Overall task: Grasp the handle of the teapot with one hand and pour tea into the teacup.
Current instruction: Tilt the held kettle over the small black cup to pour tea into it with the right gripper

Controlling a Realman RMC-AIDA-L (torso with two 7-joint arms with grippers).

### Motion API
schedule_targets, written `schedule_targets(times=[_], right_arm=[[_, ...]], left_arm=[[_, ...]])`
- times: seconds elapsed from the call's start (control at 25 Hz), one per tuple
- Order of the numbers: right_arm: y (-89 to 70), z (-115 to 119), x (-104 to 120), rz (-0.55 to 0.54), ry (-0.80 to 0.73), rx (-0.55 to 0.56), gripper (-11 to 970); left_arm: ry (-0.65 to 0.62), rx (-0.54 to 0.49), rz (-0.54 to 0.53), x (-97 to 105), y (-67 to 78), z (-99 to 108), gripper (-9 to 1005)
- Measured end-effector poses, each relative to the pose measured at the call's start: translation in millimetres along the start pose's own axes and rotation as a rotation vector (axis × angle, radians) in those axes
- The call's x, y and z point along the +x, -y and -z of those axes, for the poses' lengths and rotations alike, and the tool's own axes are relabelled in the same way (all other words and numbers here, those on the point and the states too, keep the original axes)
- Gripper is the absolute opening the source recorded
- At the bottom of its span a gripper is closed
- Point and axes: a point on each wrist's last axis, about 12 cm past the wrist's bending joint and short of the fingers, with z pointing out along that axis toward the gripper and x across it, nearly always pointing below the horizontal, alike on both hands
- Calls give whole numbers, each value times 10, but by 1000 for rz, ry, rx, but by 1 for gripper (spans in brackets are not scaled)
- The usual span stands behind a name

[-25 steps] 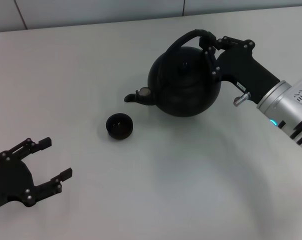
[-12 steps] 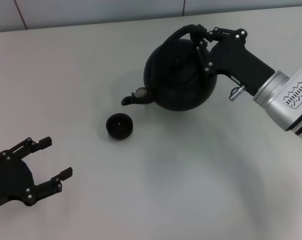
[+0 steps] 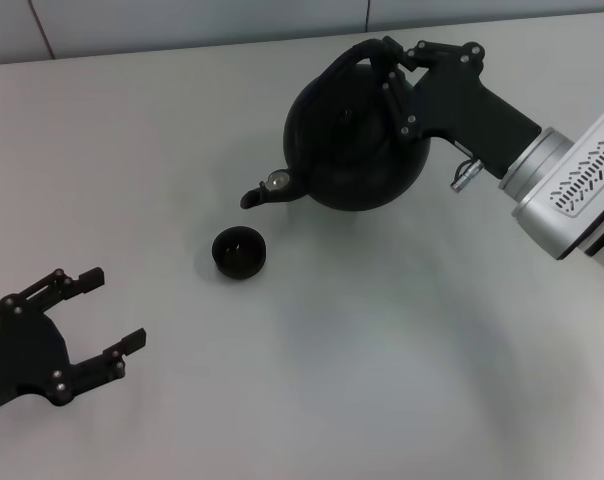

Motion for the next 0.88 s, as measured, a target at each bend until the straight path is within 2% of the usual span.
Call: schedule_targets(times=[0.32, 0.88], right_arm=[[-13, -70, -27, 51, 10, -31, 68], [-17, -87, -33, 78, 12, -36, 68]], left_arm=[[5, -3, -1, -8, -7, -7, 808], [15, -6, 0, -16, -2, -26, 808]])
